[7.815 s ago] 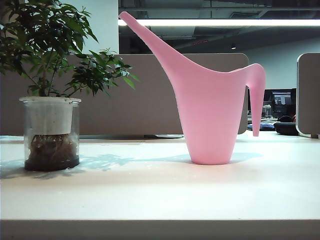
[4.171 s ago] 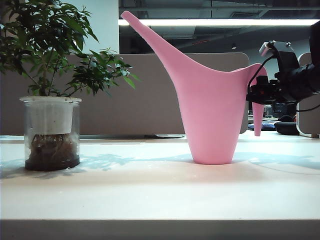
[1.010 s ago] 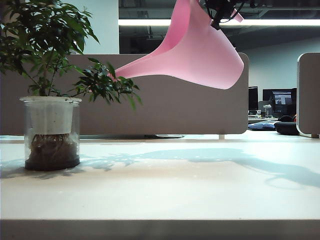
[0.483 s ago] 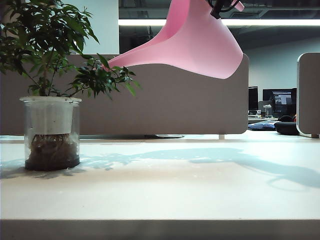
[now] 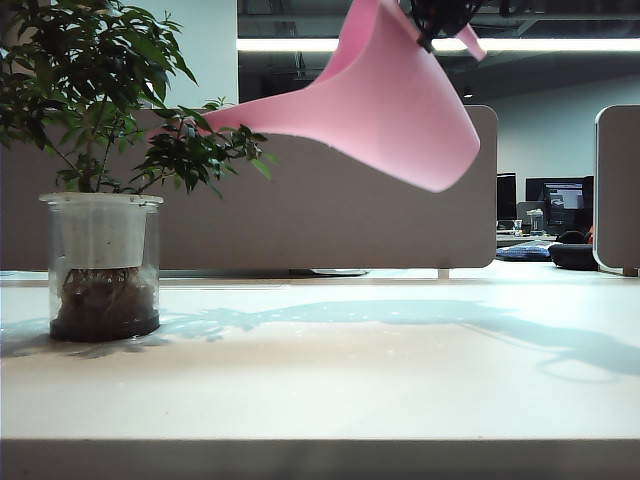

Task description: Pick up the watering can from the table, water the potted plant, and put the can back.

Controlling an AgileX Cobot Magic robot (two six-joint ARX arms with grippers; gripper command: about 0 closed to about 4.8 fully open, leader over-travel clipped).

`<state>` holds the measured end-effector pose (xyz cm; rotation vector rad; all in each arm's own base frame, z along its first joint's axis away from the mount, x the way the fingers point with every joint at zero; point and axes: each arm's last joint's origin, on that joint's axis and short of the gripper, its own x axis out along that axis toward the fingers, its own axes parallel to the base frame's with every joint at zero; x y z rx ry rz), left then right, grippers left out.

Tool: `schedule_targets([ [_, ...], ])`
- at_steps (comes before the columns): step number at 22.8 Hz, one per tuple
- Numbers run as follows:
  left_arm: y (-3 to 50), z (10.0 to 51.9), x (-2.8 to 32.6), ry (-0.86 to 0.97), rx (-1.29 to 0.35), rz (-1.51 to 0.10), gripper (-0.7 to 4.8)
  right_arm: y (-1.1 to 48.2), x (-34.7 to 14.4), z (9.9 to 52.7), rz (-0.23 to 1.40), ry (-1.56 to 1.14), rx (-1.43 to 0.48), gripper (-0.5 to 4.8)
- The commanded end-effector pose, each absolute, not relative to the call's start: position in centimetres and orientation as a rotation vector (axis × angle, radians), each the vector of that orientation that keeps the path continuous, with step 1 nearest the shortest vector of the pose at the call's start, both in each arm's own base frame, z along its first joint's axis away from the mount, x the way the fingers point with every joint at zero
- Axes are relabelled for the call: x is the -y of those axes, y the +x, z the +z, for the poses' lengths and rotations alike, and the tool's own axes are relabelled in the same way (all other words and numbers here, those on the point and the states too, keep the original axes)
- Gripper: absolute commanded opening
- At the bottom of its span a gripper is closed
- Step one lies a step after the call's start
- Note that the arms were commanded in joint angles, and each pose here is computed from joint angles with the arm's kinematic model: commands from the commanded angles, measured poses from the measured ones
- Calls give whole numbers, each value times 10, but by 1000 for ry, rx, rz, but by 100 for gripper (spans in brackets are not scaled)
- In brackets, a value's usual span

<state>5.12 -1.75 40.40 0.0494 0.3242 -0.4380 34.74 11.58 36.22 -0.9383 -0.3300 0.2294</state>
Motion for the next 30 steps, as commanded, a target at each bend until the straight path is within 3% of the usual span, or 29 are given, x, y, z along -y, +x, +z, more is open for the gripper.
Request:
schedule_targets([
  [1, 51, 406, 18, 49, -309, -443, -5, 345, -112, 369, 223, -829, 320, 134],
  [5, 51, 406, 18, 48, -309, -443, -5, 354, -88, 362, 207, -551, 199, 134],
  [10, 51, 406, 18, 45, -310, -442, -5, 362, -65, 354, 181, -386, 124, 134],
  [17, 51, 406, 18, 45, -310, -442, -5, 381, -33, 305, 176, -16, 25, 134],
  [30, 51, 405, 18, 46, -311, -441, -5, 375, -32, 223, 199, 61, 32, 111],
])
